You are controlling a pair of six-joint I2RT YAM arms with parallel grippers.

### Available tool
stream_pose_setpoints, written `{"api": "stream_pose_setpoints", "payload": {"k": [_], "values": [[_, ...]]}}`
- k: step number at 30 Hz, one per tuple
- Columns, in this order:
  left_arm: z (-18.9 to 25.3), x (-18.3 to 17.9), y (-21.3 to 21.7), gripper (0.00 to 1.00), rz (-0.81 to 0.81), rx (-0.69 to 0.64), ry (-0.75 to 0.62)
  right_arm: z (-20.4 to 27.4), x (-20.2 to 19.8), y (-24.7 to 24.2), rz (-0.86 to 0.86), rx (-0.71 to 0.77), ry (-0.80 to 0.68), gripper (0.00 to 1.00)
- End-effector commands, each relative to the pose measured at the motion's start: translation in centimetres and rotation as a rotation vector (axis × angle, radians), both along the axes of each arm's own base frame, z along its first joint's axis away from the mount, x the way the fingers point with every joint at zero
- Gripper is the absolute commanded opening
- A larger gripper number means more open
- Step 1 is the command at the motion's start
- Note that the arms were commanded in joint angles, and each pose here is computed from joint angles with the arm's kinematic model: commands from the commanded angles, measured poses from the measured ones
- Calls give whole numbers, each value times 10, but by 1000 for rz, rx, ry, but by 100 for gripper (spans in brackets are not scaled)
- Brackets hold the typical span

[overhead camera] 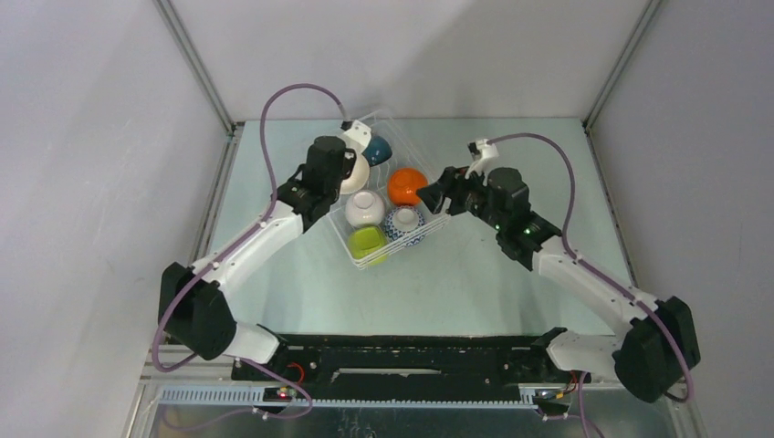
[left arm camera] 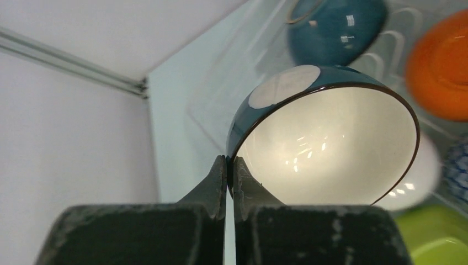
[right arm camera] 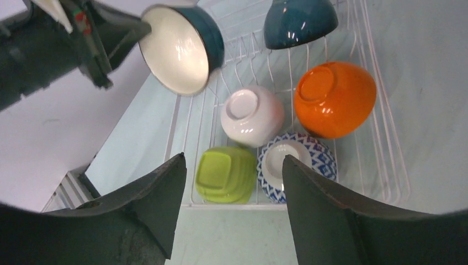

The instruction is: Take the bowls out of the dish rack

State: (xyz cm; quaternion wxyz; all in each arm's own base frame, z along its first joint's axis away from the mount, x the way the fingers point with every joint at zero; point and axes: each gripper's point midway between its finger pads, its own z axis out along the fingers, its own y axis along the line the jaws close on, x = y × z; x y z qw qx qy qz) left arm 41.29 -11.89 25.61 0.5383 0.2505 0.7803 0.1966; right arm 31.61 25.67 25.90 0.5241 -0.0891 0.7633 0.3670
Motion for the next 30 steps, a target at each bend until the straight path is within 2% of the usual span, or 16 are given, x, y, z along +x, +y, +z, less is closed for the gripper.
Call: {"api": "stream_pose_setpoints", "payload": {"k": [1,2,7,15,21,25,27,30], "values": [[29,-14,-39,0,-55,-365,-9,28,16,19,-21,30,-34,67],[28,-15,-43,0,-51,-405,-4,28,19,24,-23,15,-33,64],[21,-22,-56,0,-32,-539,45,15,29,43,-40,-54,-9,59],[10,-27,-71,0,-34,-594,142,-19,41,63,-57,-216,77,57],[14,-29,-85,0,-65,-609,149,-34,53,65,-129,-343,121,54],[21,-33,-93,0,-98,-609,155,-39,59,62,-163,-375,133,52],[23,-35,-95,0,-106,-604,161,-38,61,61,-176,-381,132,46],[23,-38,-97,0,-120,-607,175,-39,63,59,-187,-399,137,32]]}}
